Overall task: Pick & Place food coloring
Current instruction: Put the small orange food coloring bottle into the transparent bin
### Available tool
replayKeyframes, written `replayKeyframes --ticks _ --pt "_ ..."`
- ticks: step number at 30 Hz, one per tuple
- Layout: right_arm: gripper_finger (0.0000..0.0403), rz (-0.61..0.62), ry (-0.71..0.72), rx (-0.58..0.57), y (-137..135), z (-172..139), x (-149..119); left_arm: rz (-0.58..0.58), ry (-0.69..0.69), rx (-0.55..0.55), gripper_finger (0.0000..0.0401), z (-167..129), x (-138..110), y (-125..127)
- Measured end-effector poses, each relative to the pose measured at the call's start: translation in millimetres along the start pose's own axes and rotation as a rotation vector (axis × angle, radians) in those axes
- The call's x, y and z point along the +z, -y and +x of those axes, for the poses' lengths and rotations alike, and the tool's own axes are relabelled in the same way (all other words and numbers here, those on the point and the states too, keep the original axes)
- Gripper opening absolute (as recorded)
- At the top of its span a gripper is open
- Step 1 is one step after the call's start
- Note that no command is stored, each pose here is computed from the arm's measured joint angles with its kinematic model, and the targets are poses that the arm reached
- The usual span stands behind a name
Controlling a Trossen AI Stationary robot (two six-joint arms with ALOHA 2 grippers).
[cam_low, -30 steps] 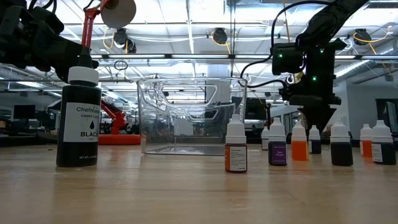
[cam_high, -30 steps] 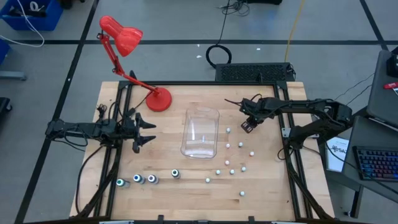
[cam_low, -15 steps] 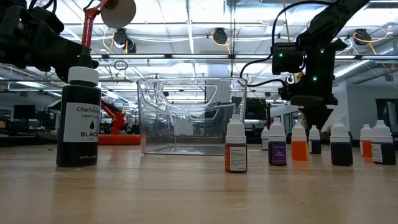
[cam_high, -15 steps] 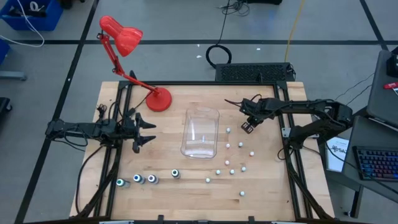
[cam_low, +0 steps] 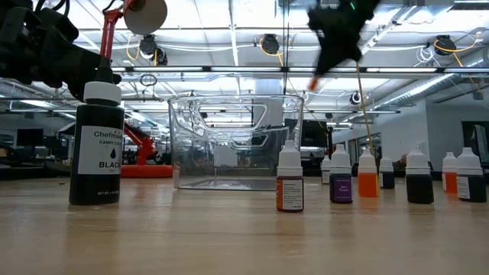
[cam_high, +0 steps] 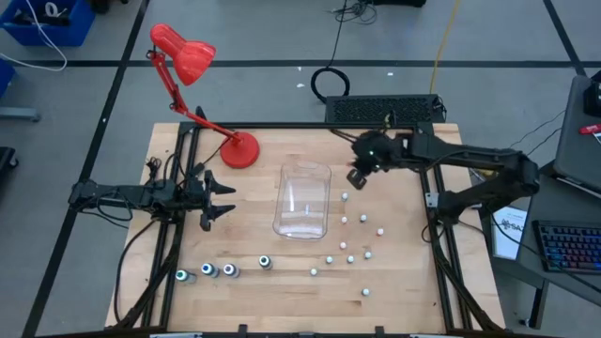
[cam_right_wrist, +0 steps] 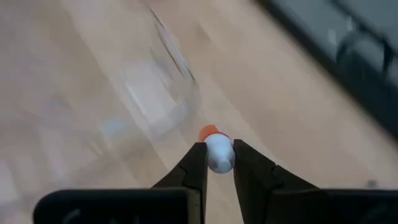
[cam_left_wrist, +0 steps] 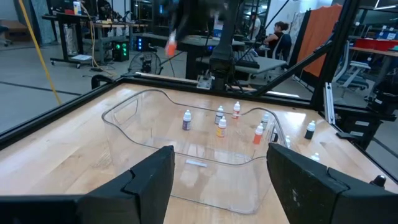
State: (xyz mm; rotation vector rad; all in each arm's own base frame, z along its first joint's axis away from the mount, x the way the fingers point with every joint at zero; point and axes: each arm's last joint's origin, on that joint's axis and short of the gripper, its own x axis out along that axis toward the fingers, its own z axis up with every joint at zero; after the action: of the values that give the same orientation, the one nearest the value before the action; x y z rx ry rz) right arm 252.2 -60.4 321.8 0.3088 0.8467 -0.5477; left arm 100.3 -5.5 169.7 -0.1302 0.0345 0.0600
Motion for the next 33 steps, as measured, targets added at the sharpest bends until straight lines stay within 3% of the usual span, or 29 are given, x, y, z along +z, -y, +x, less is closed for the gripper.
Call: replayKeyframes --ticks 7,15,33 --pt "0.0042 -0.19 0.012 -0.018 -57 -31 61 0.0 -0.002 0.0 0.0253 0 0 0" --pt "0.0042 -0.283 -0.088 0.026 -98 -8 109 0.0 0.0 0.0 0.0253 0 0 0" --pt "0.0042 -0.455 -0.522 0.113 -121 166 75 0.0 -0.001 0.0 0.0253 0 0 0"
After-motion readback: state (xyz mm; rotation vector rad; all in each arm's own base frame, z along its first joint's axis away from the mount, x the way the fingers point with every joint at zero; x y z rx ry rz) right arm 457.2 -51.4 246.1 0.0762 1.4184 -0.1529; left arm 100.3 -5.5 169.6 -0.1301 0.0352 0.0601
